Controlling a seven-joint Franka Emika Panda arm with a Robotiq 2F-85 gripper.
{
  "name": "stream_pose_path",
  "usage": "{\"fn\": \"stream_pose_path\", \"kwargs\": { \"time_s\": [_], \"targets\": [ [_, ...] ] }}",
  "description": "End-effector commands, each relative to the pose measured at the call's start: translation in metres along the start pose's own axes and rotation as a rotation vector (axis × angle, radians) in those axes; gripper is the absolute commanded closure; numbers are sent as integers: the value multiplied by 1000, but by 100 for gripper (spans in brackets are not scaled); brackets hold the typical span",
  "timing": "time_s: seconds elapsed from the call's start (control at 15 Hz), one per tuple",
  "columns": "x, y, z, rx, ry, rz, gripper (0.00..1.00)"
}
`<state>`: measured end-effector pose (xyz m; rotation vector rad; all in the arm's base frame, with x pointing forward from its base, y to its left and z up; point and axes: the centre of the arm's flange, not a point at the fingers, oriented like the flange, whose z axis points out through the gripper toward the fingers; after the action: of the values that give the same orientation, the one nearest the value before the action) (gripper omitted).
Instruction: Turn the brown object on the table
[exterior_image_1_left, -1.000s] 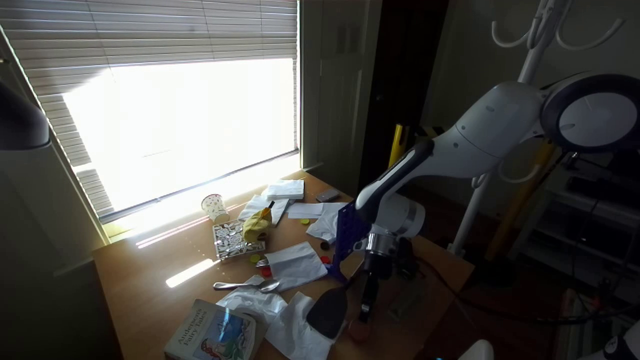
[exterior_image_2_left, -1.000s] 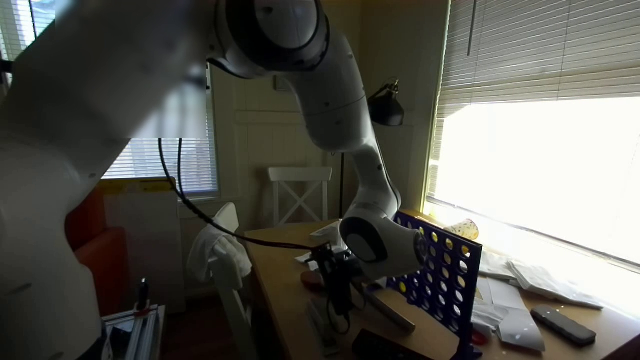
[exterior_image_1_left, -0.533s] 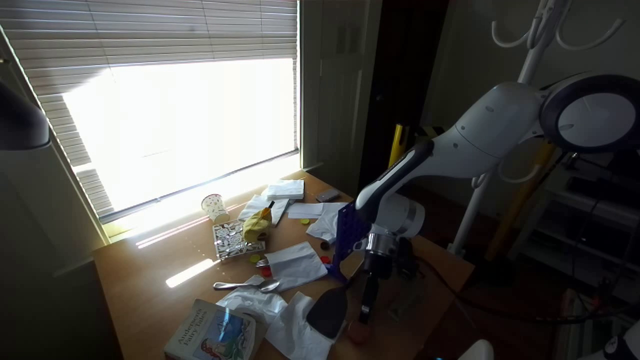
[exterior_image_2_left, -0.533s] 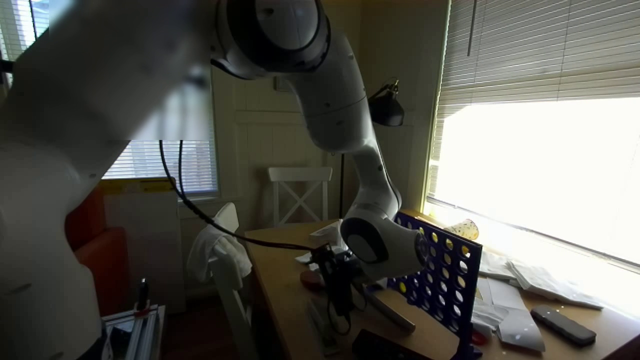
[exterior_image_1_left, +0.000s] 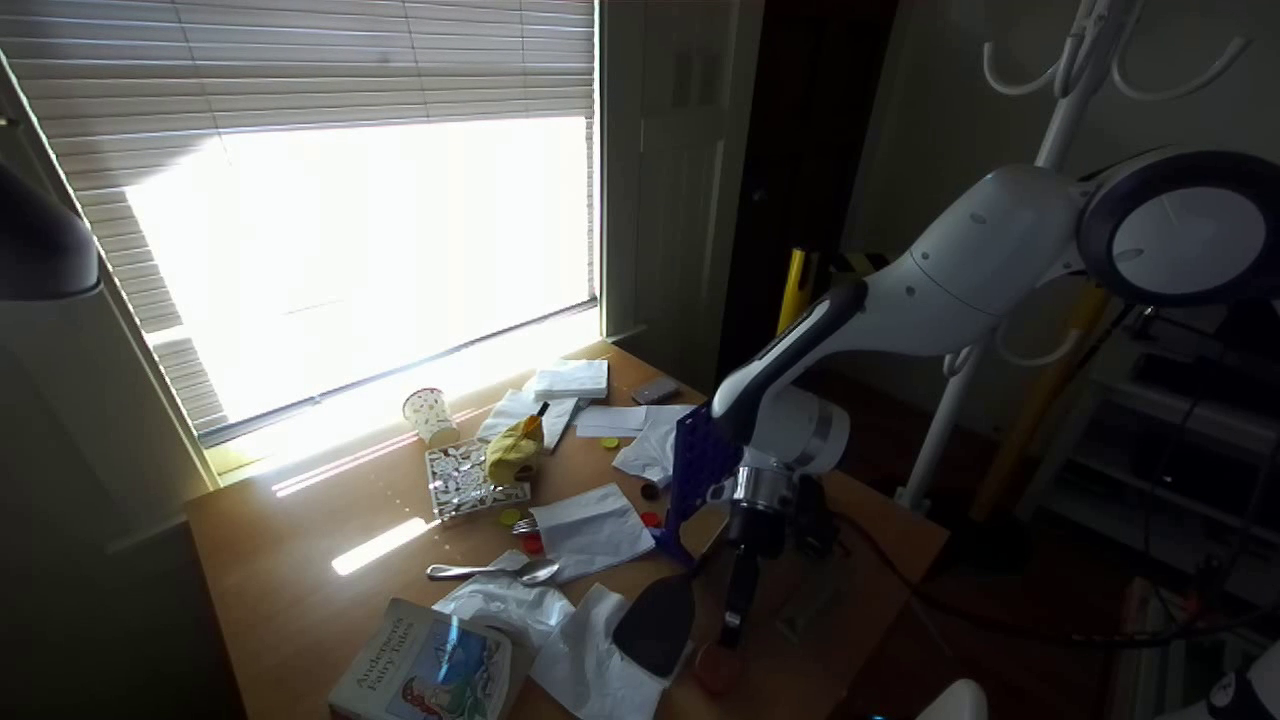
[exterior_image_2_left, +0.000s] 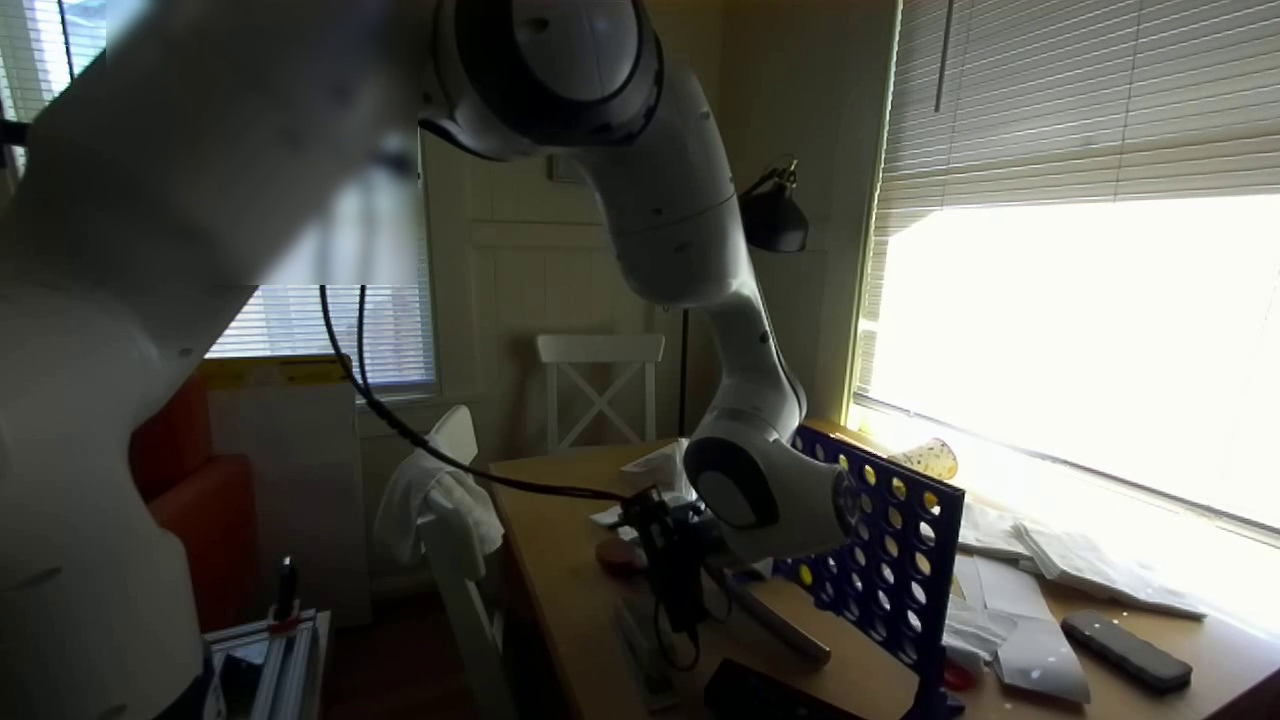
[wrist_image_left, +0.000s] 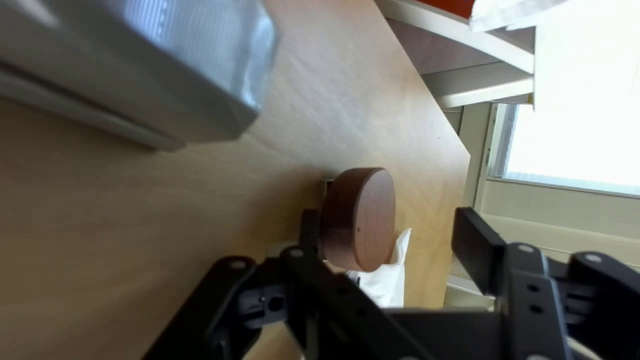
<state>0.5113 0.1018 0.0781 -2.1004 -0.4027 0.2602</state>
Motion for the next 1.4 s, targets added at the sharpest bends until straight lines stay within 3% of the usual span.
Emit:
{"fn": "stream_pose_path", "kwargs": {
  "time_s": [0.0, 0.27, 0.47, 0.6, 0.67, 0.8, 1.0, 1.33],
  "targets": [
    [7, 5, -1, 75, -19, -29, 29],
    [8, 6, -2, 133, -26, -39, 30],
    [9, 8, -3, 159, -31, -38, 39],
    [9, 10, -2, 167, -35, -34, 47],
    [10, 12, -1, 169, -38, -33, 42],
    [12, 15, 0, 170, -41, -33, 43],
    [13, 19, 2, 162, -45, -29, 50],
    [14, 24, 5, 161, -46, -27, 93]
  ]
}}
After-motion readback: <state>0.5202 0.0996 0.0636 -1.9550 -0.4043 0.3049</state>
